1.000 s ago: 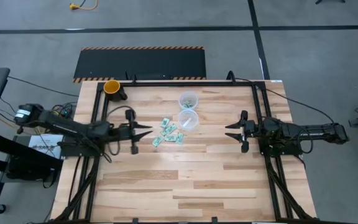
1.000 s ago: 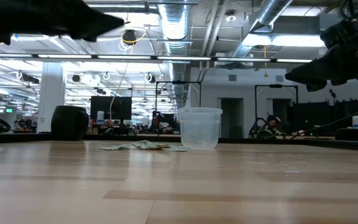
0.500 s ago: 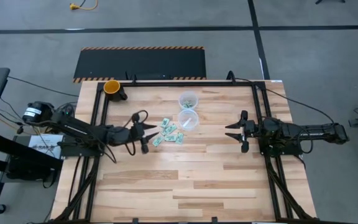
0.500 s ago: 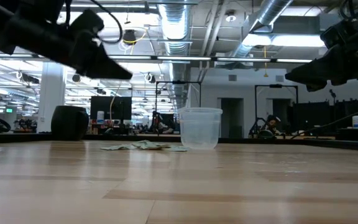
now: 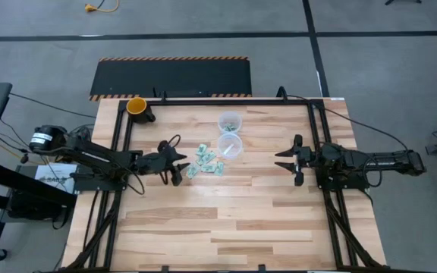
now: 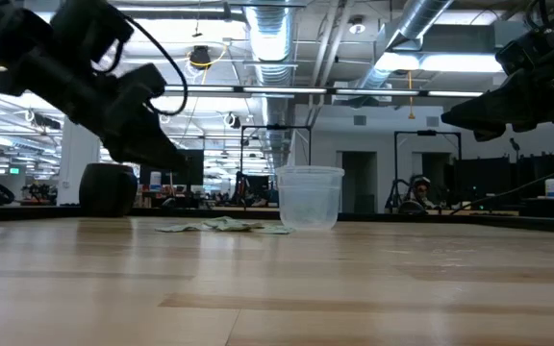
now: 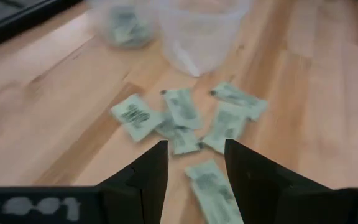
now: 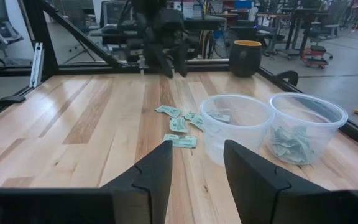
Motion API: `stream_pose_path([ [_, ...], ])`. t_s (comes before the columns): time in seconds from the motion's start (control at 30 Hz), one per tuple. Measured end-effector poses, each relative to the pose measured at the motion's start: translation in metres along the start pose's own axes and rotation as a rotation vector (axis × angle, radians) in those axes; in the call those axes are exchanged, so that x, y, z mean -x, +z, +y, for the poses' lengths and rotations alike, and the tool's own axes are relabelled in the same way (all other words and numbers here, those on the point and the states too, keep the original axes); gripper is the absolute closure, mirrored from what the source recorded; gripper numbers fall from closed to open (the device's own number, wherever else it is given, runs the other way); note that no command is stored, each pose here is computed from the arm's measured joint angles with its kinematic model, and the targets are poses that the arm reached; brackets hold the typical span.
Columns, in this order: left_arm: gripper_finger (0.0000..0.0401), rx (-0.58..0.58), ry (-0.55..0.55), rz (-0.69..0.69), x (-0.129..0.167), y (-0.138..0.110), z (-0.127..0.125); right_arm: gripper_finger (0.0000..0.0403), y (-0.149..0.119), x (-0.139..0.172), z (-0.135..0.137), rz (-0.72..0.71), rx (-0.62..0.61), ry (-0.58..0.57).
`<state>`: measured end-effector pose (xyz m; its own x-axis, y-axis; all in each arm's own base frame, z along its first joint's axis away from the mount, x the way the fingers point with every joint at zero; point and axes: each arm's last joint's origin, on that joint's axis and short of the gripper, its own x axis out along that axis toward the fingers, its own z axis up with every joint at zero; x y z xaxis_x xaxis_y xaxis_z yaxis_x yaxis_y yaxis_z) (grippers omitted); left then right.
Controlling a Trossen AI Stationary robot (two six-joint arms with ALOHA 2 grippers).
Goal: Pick and place items into bin
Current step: Put the green stevia packet into the bottom transparent bin
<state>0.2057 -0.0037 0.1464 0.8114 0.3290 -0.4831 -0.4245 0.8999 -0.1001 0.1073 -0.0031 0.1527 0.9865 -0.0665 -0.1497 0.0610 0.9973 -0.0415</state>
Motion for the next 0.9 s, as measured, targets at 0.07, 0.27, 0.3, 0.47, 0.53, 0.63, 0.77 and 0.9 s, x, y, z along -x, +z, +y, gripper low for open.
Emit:
stream_pose_path([
  [0.07, 0.0253, 0.011, -0.004, 0.018, -0.006, -0.003, 0.002, 0.0265, 0.0, 0.0, 0.0, 0.0, 0.0, 0.0],
  [0.27, 0.0253, 0.017, -0.081, 0.074, -0.023, -0.014, -0.001, 0.0265, 0.0, 0.0, 0.0, 0.0, 0.0, 0.0],
  [0.3, 0.0253, 0.017, -0.096, 0.081, -0.025, -0.016, -0.002, 0.0266, 0.0, 0.0, 0.0, 0.0, 0.0, 0.0],
  [0.47, 0.0253, 0.01, -0.132, 0.13, -0.034, -0.024, -0.004, 0.0265, 0.0, 0.0, 0.0, 0.0, 0.0, 0.0],
  [0.53, 0.0253, 0.004, -0.136, 0.152, -0.038, -0.026, -0.005, 0.0264, 0.0, 0.0, 0.0, 0.0, 0.0, 0.0],
  [0.63, 0.0253, -0.017, -0.125, 0.185, -0.043, -0.031, -0.006, 0.0265, 0.0, 0.0, 0.0, 0.0, 0.0, 0.0],
  [0.77, 0.0253, -0.017, -0.114, 0.204, -0.048, -0.035, -0.004, 0.0268, 0.0, 0.0, 0.0, 0.0, 0.0, 0.0],
  [0.9, 0.0253, -0.002, -0.128, 0.219, -0.05, -0.035, -0.002, 0.0268, 0.0, 0.0, 0.0, 0.0, 0.0, 0.0],
])
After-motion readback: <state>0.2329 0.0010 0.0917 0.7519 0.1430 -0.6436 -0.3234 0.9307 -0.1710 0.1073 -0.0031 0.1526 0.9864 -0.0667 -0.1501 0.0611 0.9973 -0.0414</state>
